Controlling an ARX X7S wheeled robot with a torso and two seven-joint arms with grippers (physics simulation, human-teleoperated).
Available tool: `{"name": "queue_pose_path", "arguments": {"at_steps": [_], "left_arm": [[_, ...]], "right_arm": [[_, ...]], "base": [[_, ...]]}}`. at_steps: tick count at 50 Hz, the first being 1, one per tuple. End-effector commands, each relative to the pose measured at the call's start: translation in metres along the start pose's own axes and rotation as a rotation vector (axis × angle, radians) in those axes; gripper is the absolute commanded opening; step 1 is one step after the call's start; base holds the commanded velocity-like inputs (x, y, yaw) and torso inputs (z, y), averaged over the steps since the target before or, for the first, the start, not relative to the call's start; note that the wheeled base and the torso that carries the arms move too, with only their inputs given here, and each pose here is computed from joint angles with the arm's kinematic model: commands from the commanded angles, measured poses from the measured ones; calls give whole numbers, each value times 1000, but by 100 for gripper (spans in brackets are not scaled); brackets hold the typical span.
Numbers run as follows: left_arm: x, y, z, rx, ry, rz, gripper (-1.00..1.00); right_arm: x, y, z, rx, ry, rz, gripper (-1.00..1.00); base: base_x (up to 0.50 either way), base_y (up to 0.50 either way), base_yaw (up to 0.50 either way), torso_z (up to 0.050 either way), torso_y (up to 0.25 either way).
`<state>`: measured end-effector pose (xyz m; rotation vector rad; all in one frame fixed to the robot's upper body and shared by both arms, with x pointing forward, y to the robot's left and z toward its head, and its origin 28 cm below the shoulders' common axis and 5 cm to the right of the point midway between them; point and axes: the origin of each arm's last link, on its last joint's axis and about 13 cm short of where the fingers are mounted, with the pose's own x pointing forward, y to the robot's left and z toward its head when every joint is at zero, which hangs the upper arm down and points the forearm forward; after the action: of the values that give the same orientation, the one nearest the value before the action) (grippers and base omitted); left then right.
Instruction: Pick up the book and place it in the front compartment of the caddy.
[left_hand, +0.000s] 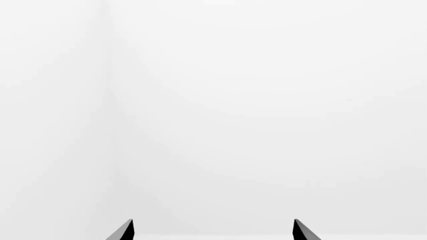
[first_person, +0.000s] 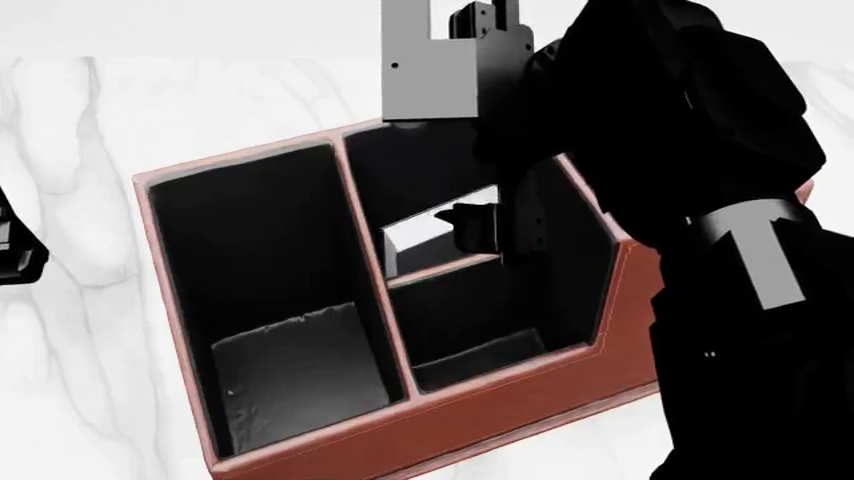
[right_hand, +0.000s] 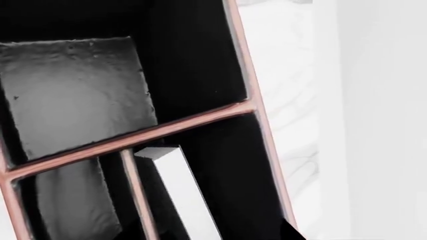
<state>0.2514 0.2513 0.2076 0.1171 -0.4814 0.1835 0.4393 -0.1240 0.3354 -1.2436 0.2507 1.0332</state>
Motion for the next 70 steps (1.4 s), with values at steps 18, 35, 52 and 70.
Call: {"name": "queue_pose_path", "arguments": {"at_steps": [18, 35, 52, 70], "left_arm": [[0, 1, 2, -9, -26, -3, 100], [1, 2, 3, -6, -32, -4, 100], [0, 1, 2, -8, -30, -5, 100], [1, 1, 2, -6, -32, -6, 100]], "right_arm": [[-6, -9, 15, -49, -33, -36, 100], [-23, -19, 20, -55, -73, -208, 100], [-47, -28, 21, -60, -116, -466, 100], [-61, -32, 18, -46, -184, -700, 100]], "base": [[0, 0, 0, 0, 0], [0, 0, 0, 0, 0], [0, 0, 0, 0, 0], [0, 0, 0, 0, 0]]}}
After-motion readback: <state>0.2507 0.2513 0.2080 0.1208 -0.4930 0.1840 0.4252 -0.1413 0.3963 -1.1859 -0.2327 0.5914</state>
